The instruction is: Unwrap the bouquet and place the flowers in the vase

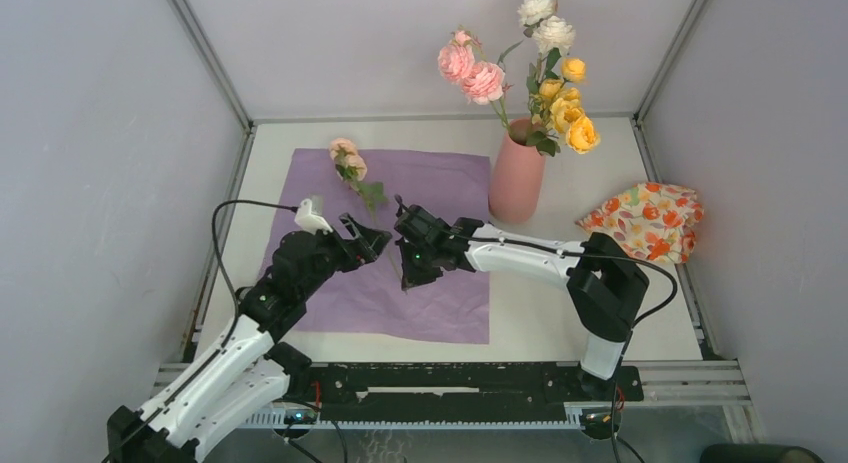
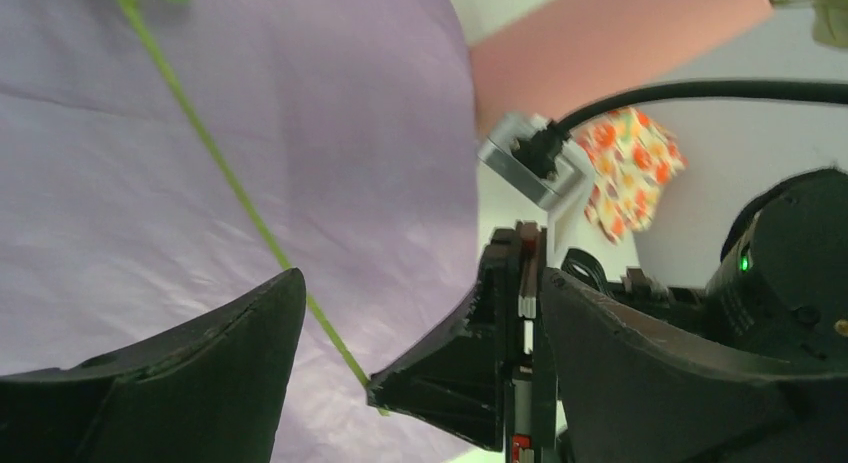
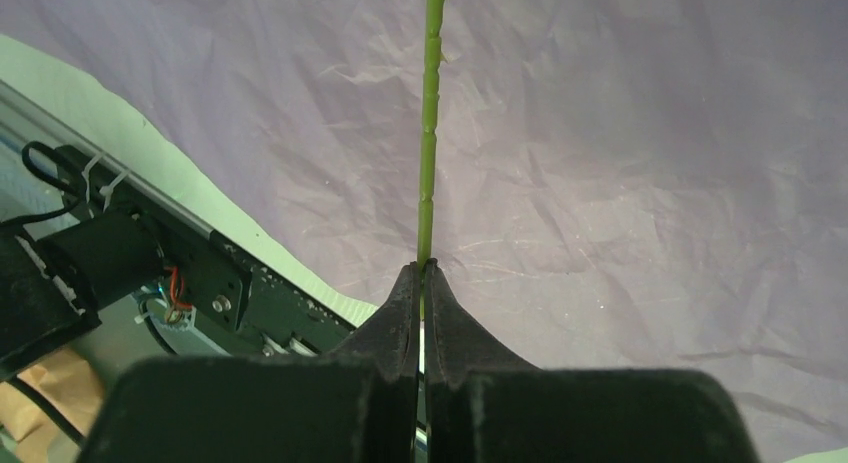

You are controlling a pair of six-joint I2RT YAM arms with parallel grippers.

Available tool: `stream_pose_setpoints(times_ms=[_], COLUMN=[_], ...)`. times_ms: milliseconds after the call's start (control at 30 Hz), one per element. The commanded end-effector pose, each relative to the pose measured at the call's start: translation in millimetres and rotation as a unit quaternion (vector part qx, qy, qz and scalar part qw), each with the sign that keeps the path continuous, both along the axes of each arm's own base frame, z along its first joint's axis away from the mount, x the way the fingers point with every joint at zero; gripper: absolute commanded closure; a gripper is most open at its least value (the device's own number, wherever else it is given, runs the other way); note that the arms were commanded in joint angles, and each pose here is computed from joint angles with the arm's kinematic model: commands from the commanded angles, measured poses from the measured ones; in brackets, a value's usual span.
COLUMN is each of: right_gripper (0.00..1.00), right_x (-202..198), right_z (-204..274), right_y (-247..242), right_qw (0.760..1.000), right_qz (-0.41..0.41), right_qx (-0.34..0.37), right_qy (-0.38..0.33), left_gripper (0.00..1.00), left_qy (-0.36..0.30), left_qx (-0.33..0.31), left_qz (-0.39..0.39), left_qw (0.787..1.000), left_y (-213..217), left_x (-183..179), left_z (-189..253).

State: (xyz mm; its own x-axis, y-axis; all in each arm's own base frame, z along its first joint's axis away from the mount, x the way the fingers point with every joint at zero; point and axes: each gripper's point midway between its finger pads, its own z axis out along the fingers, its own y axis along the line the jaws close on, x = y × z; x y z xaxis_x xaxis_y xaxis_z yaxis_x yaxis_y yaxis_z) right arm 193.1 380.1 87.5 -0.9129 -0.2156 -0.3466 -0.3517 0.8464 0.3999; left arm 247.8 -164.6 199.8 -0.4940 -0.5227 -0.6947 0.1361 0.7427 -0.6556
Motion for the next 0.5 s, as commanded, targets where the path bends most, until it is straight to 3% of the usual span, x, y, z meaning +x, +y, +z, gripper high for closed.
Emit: stream_pose_setpoints(times_ms=[0,233,467], right_gripper=[1.00,1.00,1.00], right_x=[4,8,11], right_z=[29,28,27], right_y=[9,1,-3], right_qw=[0.998,0.998,0.997], right_qz=[0.012,0.003,-0.005], right_qx=[0.064,0.064,0.067], right_qy=[-0.017,-0.020,-0.021], left_gripper=[0.08,0.08,0.07], left_qy=[-0.012,0.066,0.073], left_qx=[-0.099,-0.127,-0.126], left_qz=[-0.118,-0.152,-0.143], left_qw=[0.988,0.978,0.979], left_y=[-43,-56,-46], left_x=[-14,-28,-41], left_z=[19,-23,-38])
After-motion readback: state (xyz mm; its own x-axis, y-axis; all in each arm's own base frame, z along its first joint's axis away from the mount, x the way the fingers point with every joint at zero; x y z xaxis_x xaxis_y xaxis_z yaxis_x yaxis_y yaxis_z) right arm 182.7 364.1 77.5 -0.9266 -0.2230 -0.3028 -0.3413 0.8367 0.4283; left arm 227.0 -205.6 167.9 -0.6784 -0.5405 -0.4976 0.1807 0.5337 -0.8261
